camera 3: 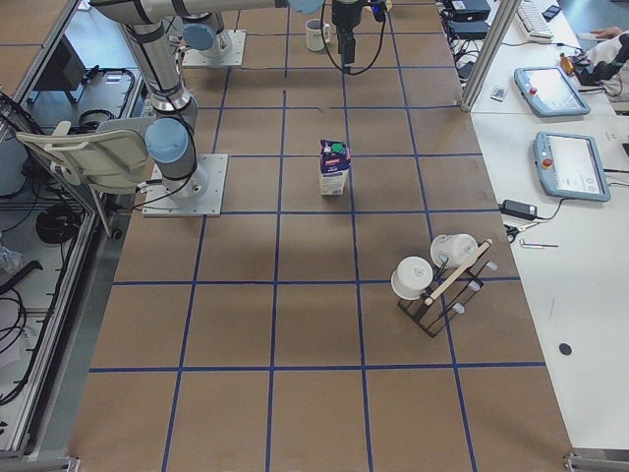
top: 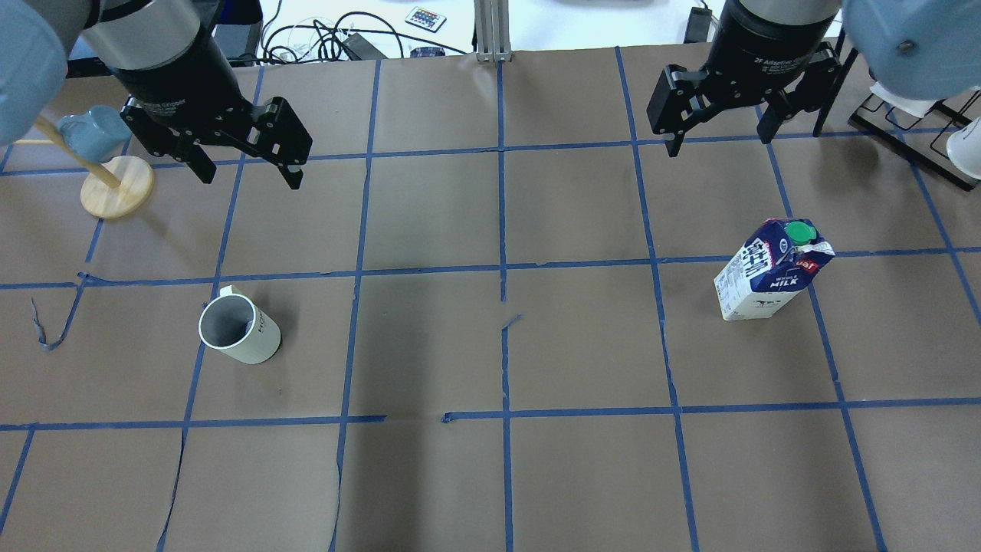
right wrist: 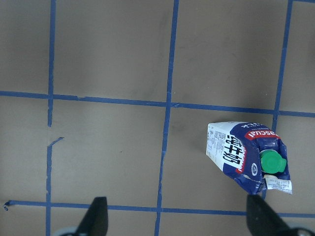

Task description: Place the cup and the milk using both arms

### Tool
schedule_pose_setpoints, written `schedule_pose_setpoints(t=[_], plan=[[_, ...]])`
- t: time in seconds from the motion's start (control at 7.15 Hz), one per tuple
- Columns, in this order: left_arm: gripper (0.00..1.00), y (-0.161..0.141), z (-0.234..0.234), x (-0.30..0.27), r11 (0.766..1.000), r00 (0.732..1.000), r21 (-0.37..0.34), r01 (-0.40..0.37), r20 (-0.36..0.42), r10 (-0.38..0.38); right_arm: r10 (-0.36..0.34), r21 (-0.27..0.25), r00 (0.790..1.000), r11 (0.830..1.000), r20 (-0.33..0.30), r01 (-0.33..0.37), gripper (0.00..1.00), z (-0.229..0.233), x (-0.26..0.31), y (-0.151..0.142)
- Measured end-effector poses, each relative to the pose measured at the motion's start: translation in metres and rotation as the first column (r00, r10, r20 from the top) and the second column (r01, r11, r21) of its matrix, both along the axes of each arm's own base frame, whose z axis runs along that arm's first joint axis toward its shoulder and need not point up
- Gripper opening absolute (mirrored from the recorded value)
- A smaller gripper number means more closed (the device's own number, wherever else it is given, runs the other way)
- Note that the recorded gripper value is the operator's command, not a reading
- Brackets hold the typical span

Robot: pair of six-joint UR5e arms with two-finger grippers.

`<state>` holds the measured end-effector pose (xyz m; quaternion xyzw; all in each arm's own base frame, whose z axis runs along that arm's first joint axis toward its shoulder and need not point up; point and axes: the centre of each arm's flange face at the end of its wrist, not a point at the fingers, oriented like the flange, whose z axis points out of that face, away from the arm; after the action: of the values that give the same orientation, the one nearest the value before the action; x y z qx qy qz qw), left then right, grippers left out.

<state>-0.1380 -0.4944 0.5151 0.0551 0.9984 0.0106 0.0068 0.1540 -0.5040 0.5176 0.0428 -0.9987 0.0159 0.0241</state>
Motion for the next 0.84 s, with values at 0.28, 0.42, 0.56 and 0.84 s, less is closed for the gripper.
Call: schedule_pose_setpoints(t=[0.28, 0.42, 0.56, 0.84], plan=[[1.0, -0.0001, -0.0001, 0.0005, 1.0, 1.0, 0.0, -0.001, 0.0, 0.001, -0.003, -0.001, 1.0, 1.0, -0.002, 0.003, 1.0, 0.0004, -0.0024, -0.0004], [1.0, -0.0001, -0.0002, 0.0007, 1.0, 1.0, 0.001, -0.001, 0.0, 0.001, -0.002, -0.004, 1.0, 1.0, -0.002, 0.002, 1.0, 0.001, -0.0027, -0.0005], [1.0, -0.0001, -0.0002, 0.0008, 1.0, 1.0, 0.001, -0.001, 0.001, 0.001, -0.002, -0.009, 1.0, 1.0, -0.003, 0.002, 1.0, 0.002, -0.0032, -0.0009], [1.0, -0.0004, -0.0029, 0.0049, 1.0, 1.0, 0.011, -0.005, 0.007, 0.005, -0.002, -0.012, 1.0, 1.0, -0.004, 0.002, 1.0, 0.0022, -0.0038, -0.001]])
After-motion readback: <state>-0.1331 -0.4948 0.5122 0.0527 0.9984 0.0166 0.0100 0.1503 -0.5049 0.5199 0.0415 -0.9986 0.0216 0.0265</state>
